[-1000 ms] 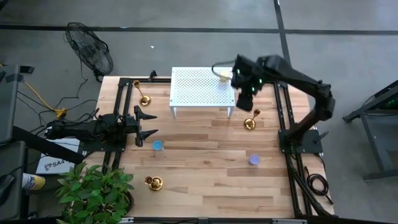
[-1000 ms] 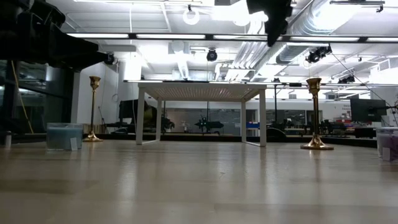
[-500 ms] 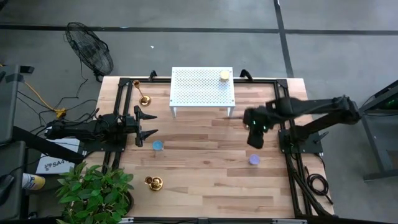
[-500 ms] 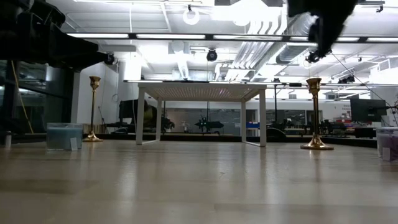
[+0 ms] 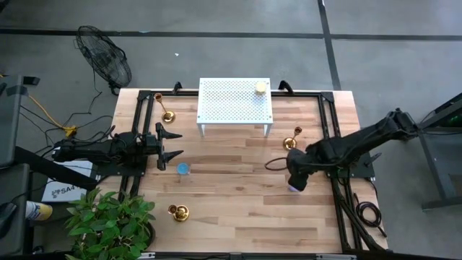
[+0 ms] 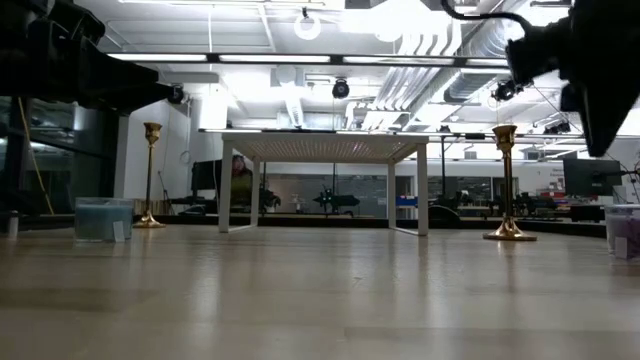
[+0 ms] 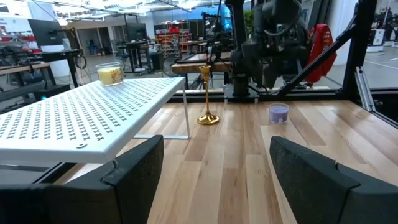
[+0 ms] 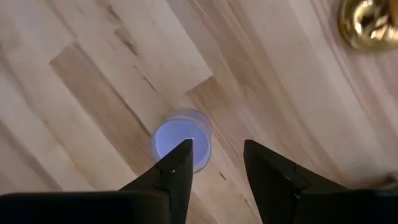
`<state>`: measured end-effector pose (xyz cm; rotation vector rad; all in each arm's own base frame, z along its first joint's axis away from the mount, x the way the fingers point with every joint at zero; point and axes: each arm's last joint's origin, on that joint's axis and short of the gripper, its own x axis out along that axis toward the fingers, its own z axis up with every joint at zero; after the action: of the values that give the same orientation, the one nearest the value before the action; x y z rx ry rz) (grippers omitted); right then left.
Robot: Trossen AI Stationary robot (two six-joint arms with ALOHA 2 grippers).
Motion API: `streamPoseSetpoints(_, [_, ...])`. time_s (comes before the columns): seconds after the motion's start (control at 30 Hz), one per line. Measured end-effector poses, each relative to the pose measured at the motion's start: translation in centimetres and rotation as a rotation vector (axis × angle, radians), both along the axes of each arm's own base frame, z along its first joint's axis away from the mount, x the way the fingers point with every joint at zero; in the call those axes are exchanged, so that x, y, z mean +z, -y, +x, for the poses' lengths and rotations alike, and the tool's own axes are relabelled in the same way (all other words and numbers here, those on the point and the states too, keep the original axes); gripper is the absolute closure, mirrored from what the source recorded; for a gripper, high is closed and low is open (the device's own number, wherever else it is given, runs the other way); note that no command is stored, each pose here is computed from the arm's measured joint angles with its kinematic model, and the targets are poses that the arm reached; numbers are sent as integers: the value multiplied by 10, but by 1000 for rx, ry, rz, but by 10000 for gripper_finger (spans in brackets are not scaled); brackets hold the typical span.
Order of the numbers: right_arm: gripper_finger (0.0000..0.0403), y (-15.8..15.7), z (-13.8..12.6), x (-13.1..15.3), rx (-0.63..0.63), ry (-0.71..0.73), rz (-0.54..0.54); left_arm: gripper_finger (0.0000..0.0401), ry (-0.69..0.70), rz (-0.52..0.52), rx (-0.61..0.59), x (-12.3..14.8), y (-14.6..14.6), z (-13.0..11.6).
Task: Pick & Place candle stick holders
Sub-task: Put the purple scented candle on the shelf
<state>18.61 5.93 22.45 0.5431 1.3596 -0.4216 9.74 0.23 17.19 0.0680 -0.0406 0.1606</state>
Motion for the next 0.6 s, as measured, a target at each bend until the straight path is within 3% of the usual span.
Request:
streamPoseSetpoints(0.33, [265,-12,-10,-30,-240,23,-3,112,0,0,0,0,0,0])
streamPoseSetpoints(0.6, [266,-17,-17,-38,-342,-2,4,112,0,0,0,0,0,0])
